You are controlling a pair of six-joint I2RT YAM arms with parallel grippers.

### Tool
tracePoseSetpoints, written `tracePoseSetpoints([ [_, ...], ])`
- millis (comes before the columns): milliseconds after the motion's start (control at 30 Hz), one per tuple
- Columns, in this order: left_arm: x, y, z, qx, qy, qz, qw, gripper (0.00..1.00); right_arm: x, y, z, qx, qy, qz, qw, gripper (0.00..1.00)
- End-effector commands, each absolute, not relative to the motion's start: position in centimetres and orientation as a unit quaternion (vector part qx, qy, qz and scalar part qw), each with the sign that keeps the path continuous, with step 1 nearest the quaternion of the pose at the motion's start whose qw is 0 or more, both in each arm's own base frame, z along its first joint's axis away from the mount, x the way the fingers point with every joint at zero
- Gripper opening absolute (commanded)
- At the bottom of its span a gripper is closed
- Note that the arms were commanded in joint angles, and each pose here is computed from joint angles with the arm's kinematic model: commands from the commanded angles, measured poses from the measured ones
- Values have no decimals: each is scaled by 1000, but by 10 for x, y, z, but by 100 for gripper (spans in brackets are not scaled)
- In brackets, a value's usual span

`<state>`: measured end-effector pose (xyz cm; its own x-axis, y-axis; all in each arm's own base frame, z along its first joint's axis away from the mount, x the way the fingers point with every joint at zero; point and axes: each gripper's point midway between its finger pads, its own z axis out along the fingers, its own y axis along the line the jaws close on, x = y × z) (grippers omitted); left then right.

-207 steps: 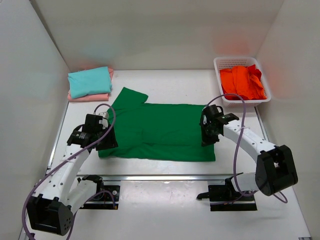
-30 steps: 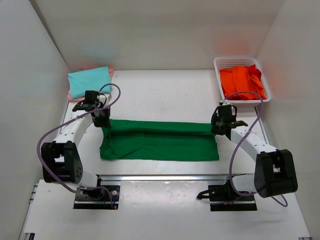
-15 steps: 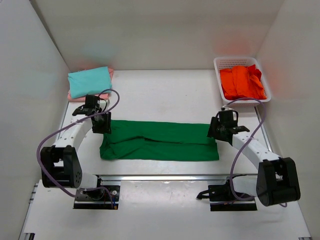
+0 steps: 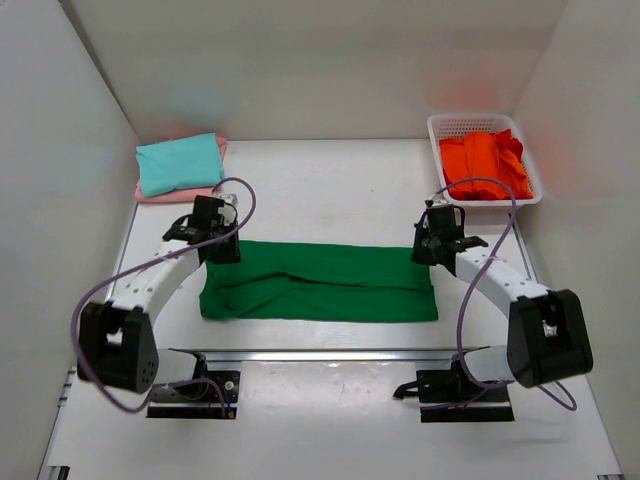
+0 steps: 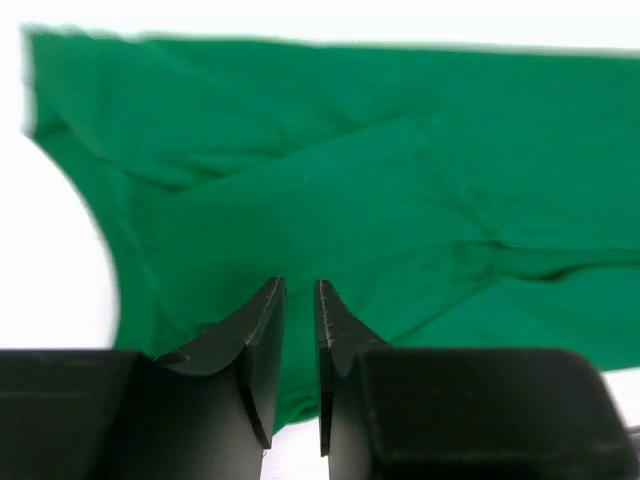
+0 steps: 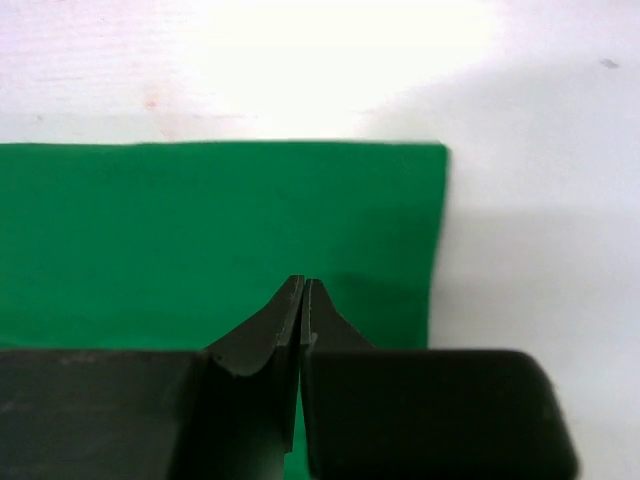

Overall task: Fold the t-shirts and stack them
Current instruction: Rotate the tshirt 90 degrees

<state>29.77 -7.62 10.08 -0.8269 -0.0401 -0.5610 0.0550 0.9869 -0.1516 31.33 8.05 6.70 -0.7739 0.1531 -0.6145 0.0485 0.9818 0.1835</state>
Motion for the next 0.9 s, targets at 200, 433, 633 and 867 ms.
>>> tracePoseSetpoints([
  [200, 342, -103, 37, -51, 974, -33, 218, 20, 314, 106, 26, 27, 968, 82, 235, 1],
  [433, 401, -150, 8, -24, 984, -71, 161, 15, 245, 122, 3, 78, 980, 81, 162, 0],
  [633, 507, -208, 34, 54, 981, -75, 169, 13, 199, 159, 2, 100, 971, 118, 182, 0],
  [867, 532, -225, 3, 26, 970, -165, 179, 13, 181, 260, 15, 4, 960, 187, 207, 0],
])
